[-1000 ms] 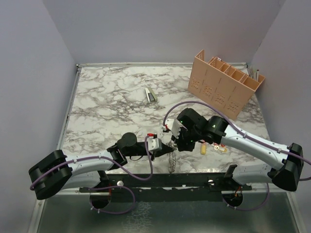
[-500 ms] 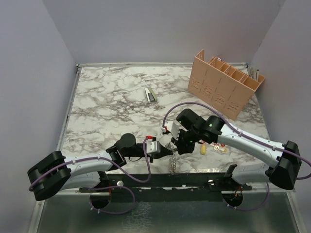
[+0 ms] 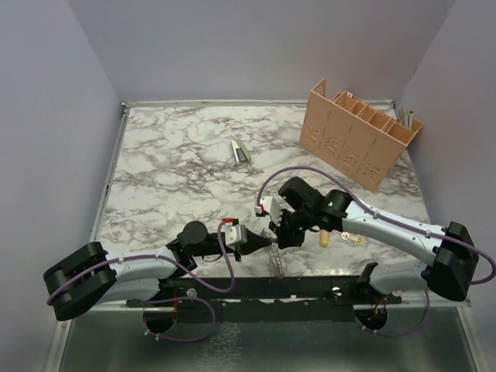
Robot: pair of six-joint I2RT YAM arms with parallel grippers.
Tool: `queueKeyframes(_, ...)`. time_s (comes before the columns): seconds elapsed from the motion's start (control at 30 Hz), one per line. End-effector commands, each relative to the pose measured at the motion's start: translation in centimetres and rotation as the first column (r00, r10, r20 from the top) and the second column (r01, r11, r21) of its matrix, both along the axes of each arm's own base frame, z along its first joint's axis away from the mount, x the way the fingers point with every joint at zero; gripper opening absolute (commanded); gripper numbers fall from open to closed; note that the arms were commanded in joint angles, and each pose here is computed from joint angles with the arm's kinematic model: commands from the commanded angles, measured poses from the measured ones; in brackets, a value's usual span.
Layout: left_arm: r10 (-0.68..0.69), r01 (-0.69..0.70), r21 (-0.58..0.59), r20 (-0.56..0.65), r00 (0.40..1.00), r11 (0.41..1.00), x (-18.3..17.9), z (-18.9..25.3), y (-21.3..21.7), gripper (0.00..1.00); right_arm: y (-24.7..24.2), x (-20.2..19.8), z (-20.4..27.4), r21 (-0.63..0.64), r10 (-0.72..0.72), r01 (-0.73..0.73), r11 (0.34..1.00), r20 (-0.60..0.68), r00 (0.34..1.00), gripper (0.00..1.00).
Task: Remove the keys from the keyring
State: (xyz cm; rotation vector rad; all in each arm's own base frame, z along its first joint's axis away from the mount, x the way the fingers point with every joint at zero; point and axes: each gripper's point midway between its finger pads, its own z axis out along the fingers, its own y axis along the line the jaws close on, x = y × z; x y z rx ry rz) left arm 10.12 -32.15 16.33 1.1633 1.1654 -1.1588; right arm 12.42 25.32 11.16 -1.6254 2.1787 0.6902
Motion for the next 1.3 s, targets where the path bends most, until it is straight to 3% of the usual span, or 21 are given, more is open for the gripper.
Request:
queueKeyframes(0.0, 0.037, -0.035, -0.201, 0.007, 0.999, 0.979, -0.1, 4.2, 0.4, 0.0, 0.7, 1.5, -0.4, 0.047, -0.031, 0.029, 0.998, 0.063, 0.998, 0.01)
queueKeyframes(0.4, 0.117, -0.12, -0.275, -0.026, 0.993, 0.954, 1.0, 4.9, 1.3, 0.0, 2.2, 1.1, -0.6, 0.142, 0.008, -0.022, 0.99, 0.099, 0.995, 0.02)
queueKeyframes(0.53, 0.127, -0.125, -0.257, -0.009, 0.992, 0.958, 1.0, 4.5, 1.6, 0.0, 1.5, 1.4, 0.8, 0.173, -0.013, -0.016, 0.985, 0.165, 0.986, 0.37)
queueKeyframes(0.7, 0.112, -0.104, -0.245, 0.017, 0.994, 0.964, 0.5, 4.2, 1.9, 0.0, 0.8, 1.4, 3.0, 0.23, 0.003, -0.065, 0.971, 0.262, 0.965, 0.5)
queueKeyframes(0.97, 0.049, -0.039, -0.231, 0.041, 0.998, 0.972, -0.7, 4.0, 1.8, 0.0, 1.8, 0.4, 7.5, 0.392, 0.07, -0.249, 0.886, 0.417, 0.906, 0.51)
queueKeyframes(1.27, 0.02, -0.01, -0.232, 0.043, 0.999, 0.973, -1.0, 4.3, 1.4, 0.0, 3.6, -1.2, 8.3, 0.454, 0.16, -0.33, 0.827, 0.374, 0.914, 0.44)
